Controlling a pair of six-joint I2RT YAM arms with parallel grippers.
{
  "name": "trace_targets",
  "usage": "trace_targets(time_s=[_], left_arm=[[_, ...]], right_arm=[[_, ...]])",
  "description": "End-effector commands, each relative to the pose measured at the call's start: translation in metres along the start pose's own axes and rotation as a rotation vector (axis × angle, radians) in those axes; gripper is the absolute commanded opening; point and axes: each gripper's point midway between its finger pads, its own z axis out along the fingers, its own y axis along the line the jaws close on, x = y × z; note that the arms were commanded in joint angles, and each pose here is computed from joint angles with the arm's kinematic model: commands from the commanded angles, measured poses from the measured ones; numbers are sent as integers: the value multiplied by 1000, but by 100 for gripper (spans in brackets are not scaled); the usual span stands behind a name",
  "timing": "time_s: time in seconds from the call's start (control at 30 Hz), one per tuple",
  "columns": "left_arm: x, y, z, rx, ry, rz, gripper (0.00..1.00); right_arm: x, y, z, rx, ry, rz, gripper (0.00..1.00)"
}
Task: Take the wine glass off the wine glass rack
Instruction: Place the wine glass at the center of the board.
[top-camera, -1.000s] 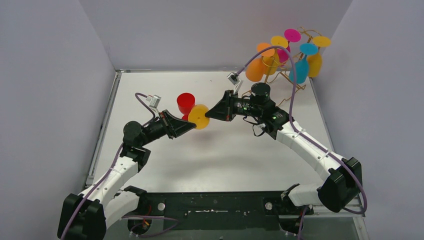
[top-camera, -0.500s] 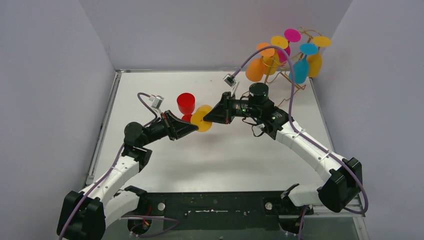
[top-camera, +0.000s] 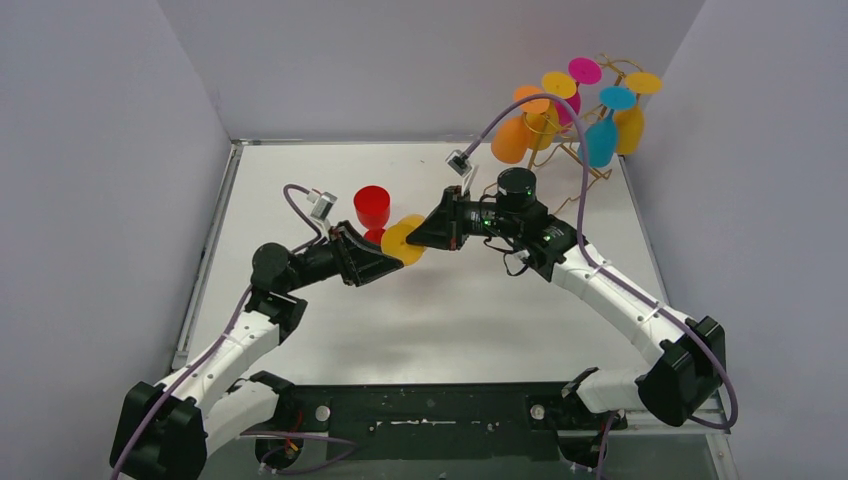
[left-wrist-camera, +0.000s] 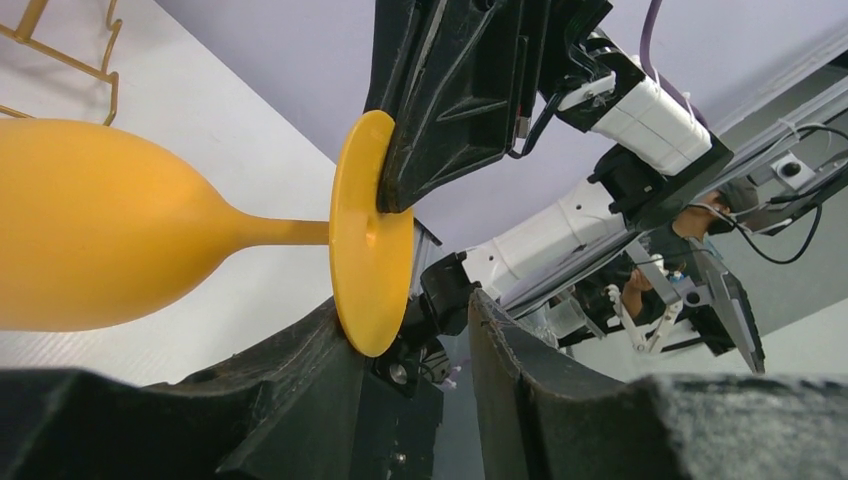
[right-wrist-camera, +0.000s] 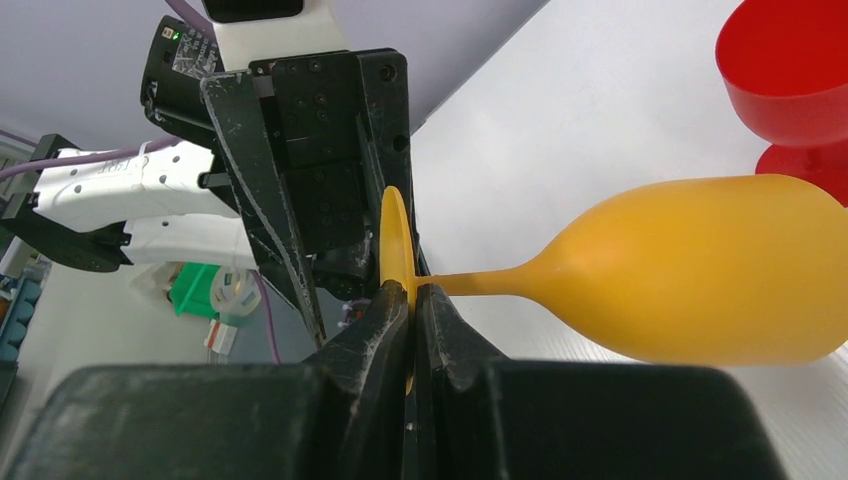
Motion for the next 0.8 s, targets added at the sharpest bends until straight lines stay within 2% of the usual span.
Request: trace_targets(time_s=[0.0, 0.23, 0.3, 0.4, 0.57, 0.7, 0.77], left_arm=[[-6, -19, 8, 39, 24, 90, 36], [-9, -11, 12, 11, 4, 70, 4], [-9, -10, 13, 5, -1, 67, 0], [-8, -8, 14, -4, 12, 88, 0], [-1, -13, 13, 33, 46, 120, 0], [4, -20, 9, 57, 56, 169, 0], [6, -21, 5, 54, 50, 206, 0]], right_arm=[[-15, 21, -4, -65, -74, -82, 0], [-10, 22, -7, -70, -56, -102, 0], [-7, 22, -8, -71, -46, -105, 2], [-1, 24, -11, -77, -4, -115, 9], [-12, 18, -19, -18, -42, -142, 32], [-28, 16, -29, 16, -87, -154, 62], [-35, 17, -35, 23, -110, -160, 69]])
